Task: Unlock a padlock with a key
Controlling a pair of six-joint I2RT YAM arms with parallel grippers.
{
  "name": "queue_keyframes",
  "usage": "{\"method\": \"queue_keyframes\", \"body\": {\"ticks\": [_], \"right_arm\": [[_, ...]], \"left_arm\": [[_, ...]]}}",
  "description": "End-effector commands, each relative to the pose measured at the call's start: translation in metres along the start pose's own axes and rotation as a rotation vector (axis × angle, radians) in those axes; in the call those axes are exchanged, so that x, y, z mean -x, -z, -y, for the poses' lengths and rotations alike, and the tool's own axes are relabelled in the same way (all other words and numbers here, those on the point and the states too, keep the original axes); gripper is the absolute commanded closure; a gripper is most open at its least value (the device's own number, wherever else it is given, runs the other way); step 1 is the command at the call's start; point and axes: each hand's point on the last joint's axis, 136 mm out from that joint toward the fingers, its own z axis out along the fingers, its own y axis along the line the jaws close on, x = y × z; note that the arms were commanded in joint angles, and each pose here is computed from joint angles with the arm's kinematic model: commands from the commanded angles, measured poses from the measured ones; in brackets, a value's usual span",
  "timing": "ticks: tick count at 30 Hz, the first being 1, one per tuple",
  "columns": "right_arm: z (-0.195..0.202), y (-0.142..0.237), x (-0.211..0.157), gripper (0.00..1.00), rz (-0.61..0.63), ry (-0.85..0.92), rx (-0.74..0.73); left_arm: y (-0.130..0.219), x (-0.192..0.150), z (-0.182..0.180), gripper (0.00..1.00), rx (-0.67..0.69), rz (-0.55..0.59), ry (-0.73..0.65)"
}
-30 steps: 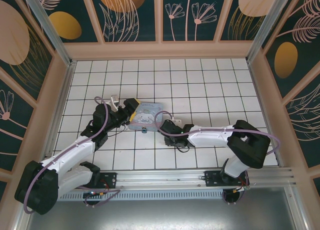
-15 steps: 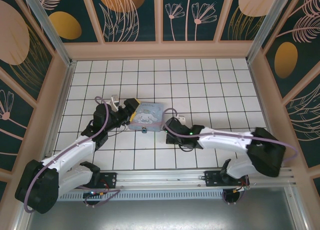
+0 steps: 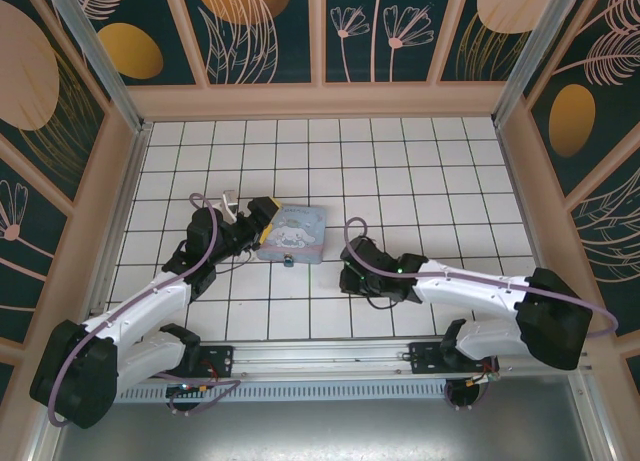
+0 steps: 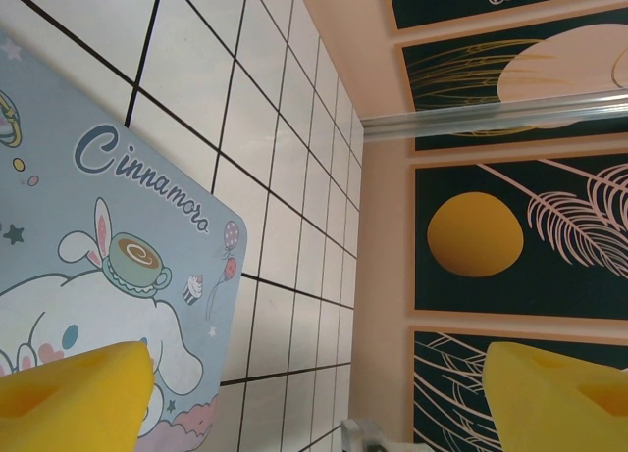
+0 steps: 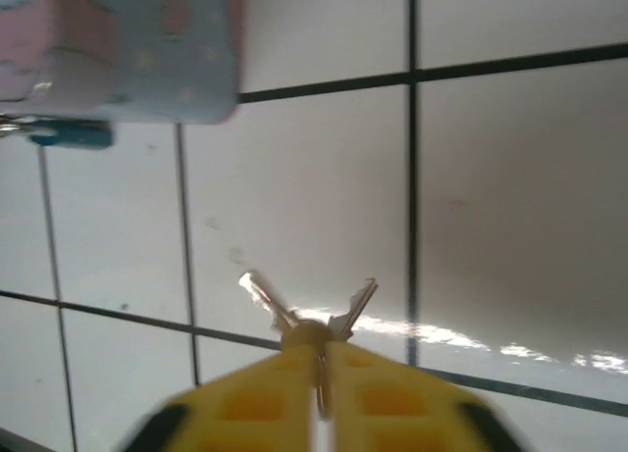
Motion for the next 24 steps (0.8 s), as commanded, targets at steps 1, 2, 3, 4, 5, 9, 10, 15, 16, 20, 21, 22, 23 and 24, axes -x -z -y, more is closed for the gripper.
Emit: {"method": "queue_keyframes", "body": {"ticks": [1, 2, 3, 4, 5, 9, 10, 15, 16, 20, 21, 22, 23, 24], "right_arm": [[0.011, 0.017, 0.020, 0.27, 0.069, -0.037, -0.005], [0.009, 0.028, 0.033, 0.26, 0.122, -0.059, 0.031], [0.006, 0.037, 0.042, 0.29, 0.160, -0.077, 0.075], [0.004, 0.044, 0.048, 0.32, 0.186, -0.092, 0.103], [0.007, 0.048, 0.052, 0.34, 0.206, -0.105, 0.111], [0.018, 0.042, 0.047, 0.41, 0.182, -0.114, 0.057], [0.021, 0.037, 0.044, 0.41, 0.169, -0.114, 0.042], [0.026, 0.017, 0.034, 0.41, 0.130, 0.002, -0.092], [0.026, 0.013, 0.033, 0.41, 0.116, 0.026, -0.110], [0.028, -0.006, 0.029, 0.41, 0.061, 0.099, -0.181], [0.030, -0.010, 0.028, 0.41, 0.050, 0.115, -0.199], [0.032, -0.013, 0.027, 0.40, 0.044, 0.125, -0.211], [0.033, -0.016, 0.027, 0.40, 0.040, 0.135, -0.225], [0.035, -0.019, 0.027, 0.41, 0.035, 0.145, -0.237]], "left_arm": [[0.001, 0.002, 0.012, 0.13, -0.036, 0.013, -0.014], [0.001, 0.002, 0.012, 0.13, -0.036, 0.012, -0.012], [0.001, 0.001, 0.011, 0.13, -0.035, 0.010, -0.014], [0.001, 0.002, 0.012, 0.13, -0.034, 0.012, -0.015], [0.002, 0.002, 0.011, 0.13, -0.032, 0.013, -0.017], [0.000, 0.002, 0.011, 0.13, -0.031, 0.013, -0.014], [0.000, 0.002, 0.010, 0.13, -0.032, 0.012, -0.013], [-0.002, 0.001, 0.007, 0.13, -0.025, 0.008, -0.012], [-0.002, 0.001, 0.007, 0.13, -0.025, 0.008, -0.012], [-0.002, 0.001, 0.008, 0.13, -0.022, 0.006, -0.016], [-0.003, 0.001, 0.007, 0.13, -0.020, 0.007, -0.016], [-0.003, 0.001, 0.007, 0.13, -0.020, 0.007, -0.016], [-0.003, 0.002, 0.008, 0.13, -0.021, 0.007, -0.017], [-0.003, 0.002, 0.008, 0.13, -0.021, 0.006, -0.016]]}}
